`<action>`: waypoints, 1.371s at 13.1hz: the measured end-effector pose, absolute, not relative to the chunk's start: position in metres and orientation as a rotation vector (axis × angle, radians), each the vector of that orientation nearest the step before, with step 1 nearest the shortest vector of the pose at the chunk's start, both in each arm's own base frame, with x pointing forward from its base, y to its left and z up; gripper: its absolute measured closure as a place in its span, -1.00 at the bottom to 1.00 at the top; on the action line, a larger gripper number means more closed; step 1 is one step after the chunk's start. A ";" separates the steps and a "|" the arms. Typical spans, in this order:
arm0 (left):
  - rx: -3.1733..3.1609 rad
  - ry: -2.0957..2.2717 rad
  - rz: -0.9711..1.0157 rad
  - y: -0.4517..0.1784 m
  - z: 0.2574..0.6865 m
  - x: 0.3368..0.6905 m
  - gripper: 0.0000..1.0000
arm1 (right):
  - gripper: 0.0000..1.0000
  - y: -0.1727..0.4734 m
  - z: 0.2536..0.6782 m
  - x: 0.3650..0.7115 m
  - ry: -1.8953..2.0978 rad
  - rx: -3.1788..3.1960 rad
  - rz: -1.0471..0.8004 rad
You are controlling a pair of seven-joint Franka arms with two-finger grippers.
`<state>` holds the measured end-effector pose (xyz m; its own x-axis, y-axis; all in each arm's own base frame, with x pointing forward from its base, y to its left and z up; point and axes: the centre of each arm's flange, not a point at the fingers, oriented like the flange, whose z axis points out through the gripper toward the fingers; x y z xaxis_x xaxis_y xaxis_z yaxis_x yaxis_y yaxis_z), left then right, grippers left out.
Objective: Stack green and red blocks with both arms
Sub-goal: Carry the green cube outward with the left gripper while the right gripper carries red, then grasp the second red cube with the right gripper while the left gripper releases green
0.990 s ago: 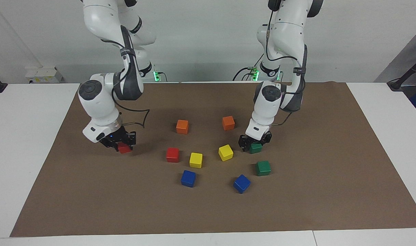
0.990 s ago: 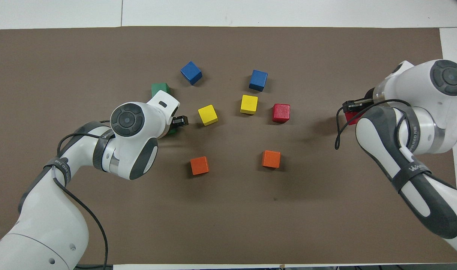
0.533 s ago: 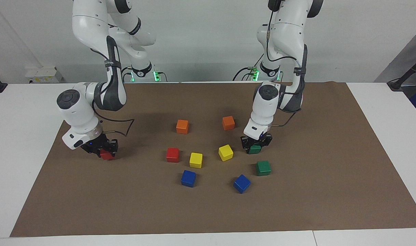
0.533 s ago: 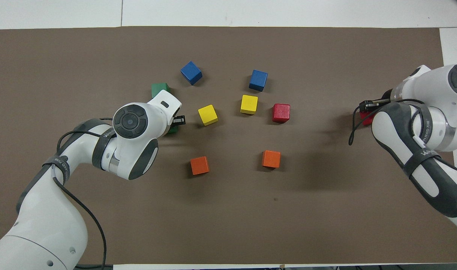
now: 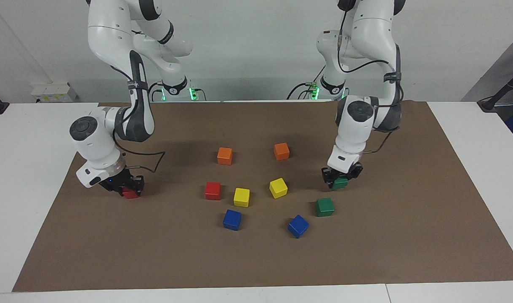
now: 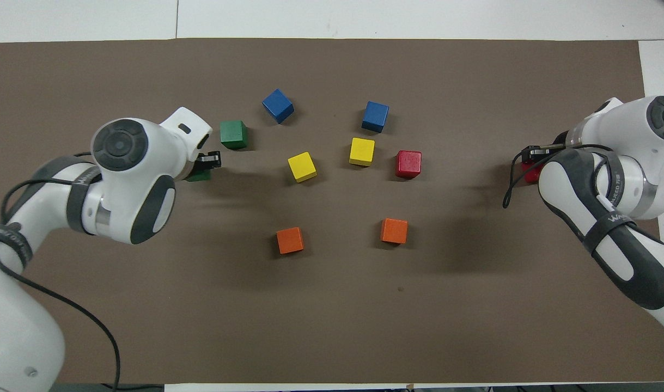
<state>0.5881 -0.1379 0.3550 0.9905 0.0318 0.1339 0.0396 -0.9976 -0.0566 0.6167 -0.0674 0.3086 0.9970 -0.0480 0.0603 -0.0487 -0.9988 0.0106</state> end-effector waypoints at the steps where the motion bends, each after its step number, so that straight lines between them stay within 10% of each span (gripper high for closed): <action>1: -3.065 -0.032 -0.196 -0.107 0.365 0.591 -0.14 | -0.14 -0.067 0.309 0.617 -0.106 3.127 0.094; 6: -3.060 0.117 -0.142 0.047 0.365 0.594 -0.14 | -0.14 -0.068 0.309 0.617 -0.146 3.126 0.095; 11: -3.129 0.245 -0.178 0.114 0.343 0.587 -0.14 | -1.00 -0.066 0.312 0.614 -0.141 3.130 0.059; 18: -3.114 0.228 -0.235 0.122 0.299 0.585 -0.14 | -1.00 0.025 0.460 0.629 -0.068 3.146 0.082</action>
<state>0.5846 0.1220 0.2992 0.9781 -0.1458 0.1482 -0.1442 -0.9893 -0.0216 0.6288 0.0253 0.4600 0.9977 -0.0431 0.0521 -0.0428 -0.9991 -0.0071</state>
